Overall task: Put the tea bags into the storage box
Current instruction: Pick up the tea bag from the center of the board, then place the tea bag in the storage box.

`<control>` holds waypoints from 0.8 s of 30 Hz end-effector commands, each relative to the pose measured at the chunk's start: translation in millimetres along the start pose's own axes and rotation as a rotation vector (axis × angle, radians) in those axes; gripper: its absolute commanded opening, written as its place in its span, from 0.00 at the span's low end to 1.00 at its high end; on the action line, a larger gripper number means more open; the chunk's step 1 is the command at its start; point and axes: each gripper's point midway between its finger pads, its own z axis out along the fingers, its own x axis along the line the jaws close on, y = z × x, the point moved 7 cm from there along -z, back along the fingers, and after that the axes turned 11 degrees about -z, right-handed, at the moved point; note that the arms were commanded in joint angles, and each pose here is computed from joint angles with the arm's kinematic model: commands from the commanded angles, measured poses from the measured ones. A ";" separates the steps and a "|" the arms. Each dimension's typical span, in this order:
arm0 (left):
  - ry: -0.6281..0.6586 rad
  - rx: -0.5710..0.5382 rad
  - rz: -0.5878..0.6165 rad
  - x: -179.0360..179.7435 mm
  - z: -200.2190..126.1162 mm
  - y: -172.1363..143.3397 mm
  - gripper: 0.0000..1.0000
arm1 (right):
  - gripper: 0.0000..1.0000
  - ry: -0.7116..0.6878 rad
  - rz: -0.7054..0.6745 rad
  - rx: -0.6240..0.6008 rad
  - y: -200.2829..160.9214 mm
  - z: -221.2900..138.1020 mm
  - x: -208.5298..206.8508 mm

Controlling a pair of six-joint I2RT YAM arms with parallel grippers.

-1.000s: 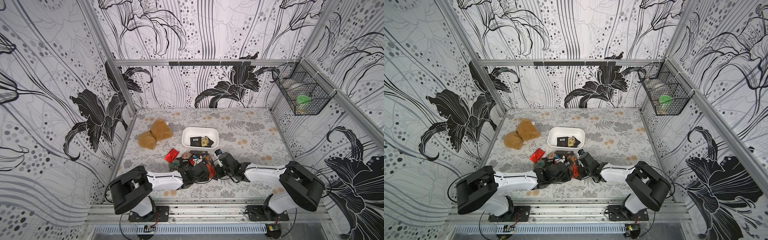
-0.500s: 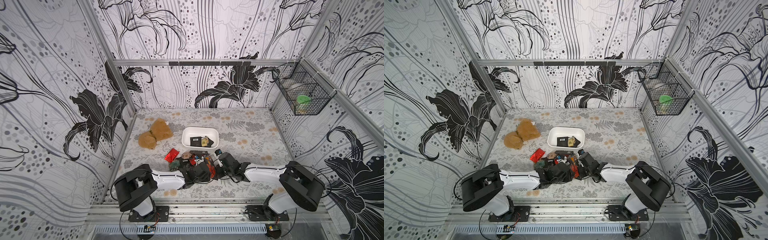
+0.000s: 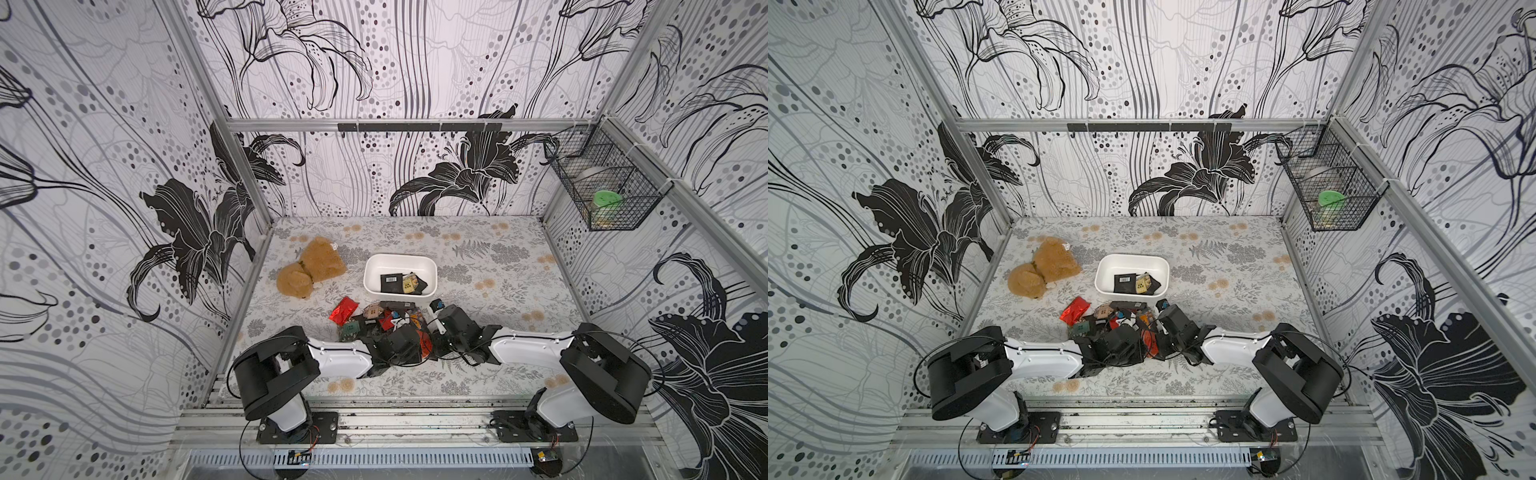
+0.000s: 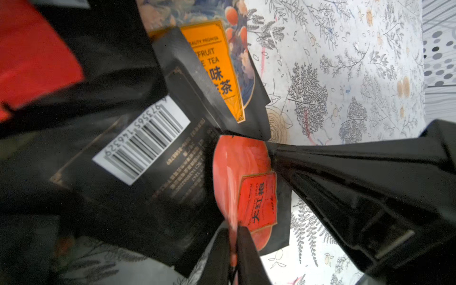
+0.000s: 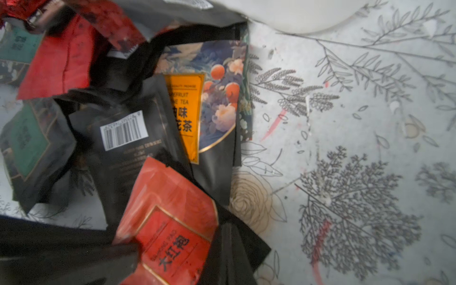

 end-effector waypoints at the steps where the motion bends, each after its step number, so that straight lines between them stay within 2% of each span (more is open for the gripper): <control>1: -0.034 -0.005 0.005 -11.0 -3.5 4.5 0.02 | 0.00 0.014 0.003 -0.009 -4.3 -6.8 1.3; 5: -0.030 -0.017 0.016 -12.3 -12.1 8.6 0.00 | 0.00 -0.028 0.020 -0.091 0.0 -22.0 -4.2; 10: -0.033 -0.063 0.058 -15.0 -41.9 20.4 0.00 | 0.04 -0.200 0.091 -0.246 -0.5 -55.9 -25.9; 13: -0.063 -0.126 0.090 -23.2 -70.0 31.5 0.00 | 0.10 -0.298 0.134 -0.290 -4.2 -69.7 -37.7; 16: -0.033 -0.229 0.109 -26.8 -92.8 53.5 0.00 | 0.12 -0.394 0.182 -0.332 -5.4 -83.9 -48.4; 20: 0.009 -0.335 0.133 -35.0 -109.3 91.9 0.00 | 0.20 -0.356 0.206 -0.435 -7.7 -99.3 -48.3; 24: 0.036 -0.379 0.112 -40.5 -106.7 134.8 0.00 | 0.27 -0.300 0.203 -0.494 -13.1 -106.2 -45.8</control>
